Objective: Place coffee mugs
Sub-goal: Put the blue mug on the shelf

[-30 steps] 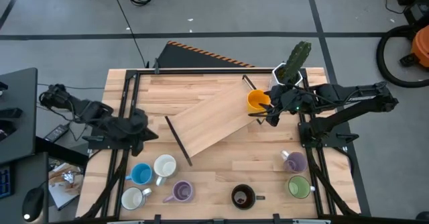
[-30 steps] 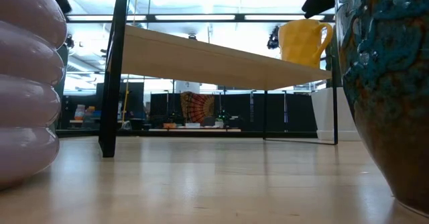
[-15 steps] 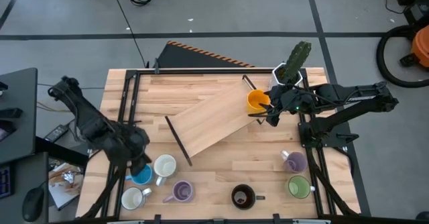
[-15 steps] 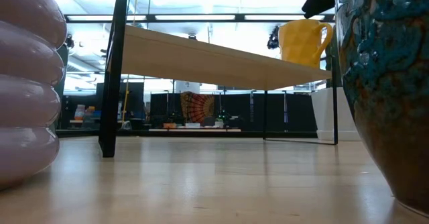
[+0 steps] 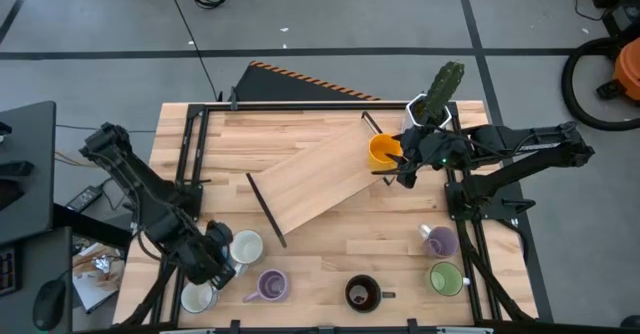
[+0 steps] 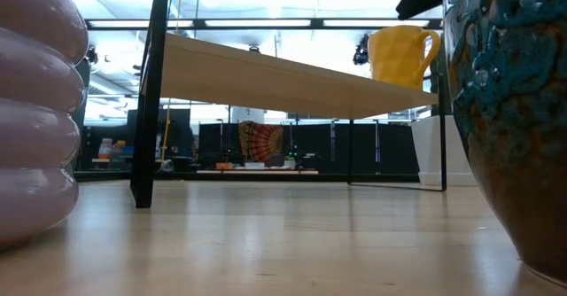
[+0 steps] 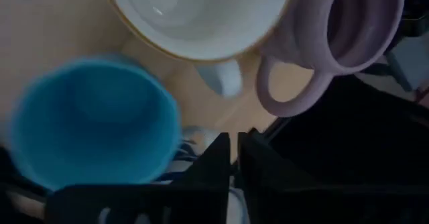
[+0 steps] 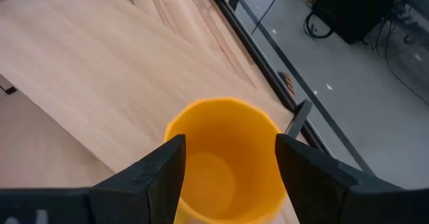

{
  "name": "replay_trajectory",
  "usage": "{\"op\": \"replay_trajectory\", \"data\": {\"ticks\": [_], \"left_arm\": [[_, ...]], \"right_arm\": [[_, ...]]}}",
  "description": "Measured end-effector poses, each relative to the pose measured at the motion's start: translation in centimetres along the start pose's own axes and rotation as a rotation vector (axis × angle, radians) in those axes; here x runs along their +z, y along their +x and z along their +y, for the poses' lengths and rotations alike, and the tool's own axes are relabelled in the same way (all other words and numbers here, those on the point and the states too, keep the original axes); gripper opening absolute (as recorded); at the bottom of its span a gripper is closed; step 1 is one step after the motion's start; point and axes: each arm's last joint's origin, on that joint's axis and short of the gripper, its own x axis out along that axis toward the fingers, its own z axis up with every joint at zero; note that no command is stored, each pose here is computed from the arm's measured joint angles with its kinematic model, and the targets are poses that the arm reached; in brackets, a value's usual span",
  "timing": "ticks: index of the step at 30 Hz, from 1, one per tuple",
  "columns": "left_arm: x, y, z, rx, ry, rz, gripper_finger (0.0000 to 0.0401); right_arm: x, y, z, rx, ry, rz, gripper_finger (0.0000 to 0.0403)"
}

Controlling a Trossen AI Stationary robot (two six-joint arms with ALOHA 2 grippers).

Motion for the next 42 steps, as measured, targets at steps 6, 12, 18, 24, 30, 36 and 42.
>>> {"op": "replay_trajectory", "data": {"ticks": [6, 12, 18, 24, 30, 36, 42], "left_arm": [[0.0, 1.1, -0.3, 0.021, -0.136, -0.013, 0.0108], [0.0, 2.4, -0.5, 0.067, -0.209, -0.044, 0.0152], [0.4, 3.4, -0.7, 0.091, -0.225, -0.08, 0.0156], [1.2, 4.6, -0.9, 0.12, -0.245, -0.098, 0.0156], [1.8, 5.4, -1.0, 0.141, -0.259, -0.111, 0.0156], [2.0, 6.3, -1.1, 0.168, -0.261, -0.119, 0.0156], [2.2, 7.4, -1.1, 0.203, -0.198, -0.121, 0.0156]], "right_arm": [[0.6, 0.1, 0.0, 0.001, -0.038, -0.055, 0.0236], [0.9, 0.2, -0.3, -0.005, -0.041, -0.071, 0.0236], [1.0, 0.4, -0.6, -0.016, -0.04, -0.07, 0.0236], [1.0, 0.4, -0.5, 0.016, -0.038, -0.067, 0.0236], [1.0, 0.3, -0.4, 0.024, -0.035, -0.071, 0.0236], [1.0, 0.3, -0.4, 0.04, -0.036, -0.07, 0.0236], [1.0, 0.4, -0.4, 0.046, -0.036, -0.069, 0.0236]]}}
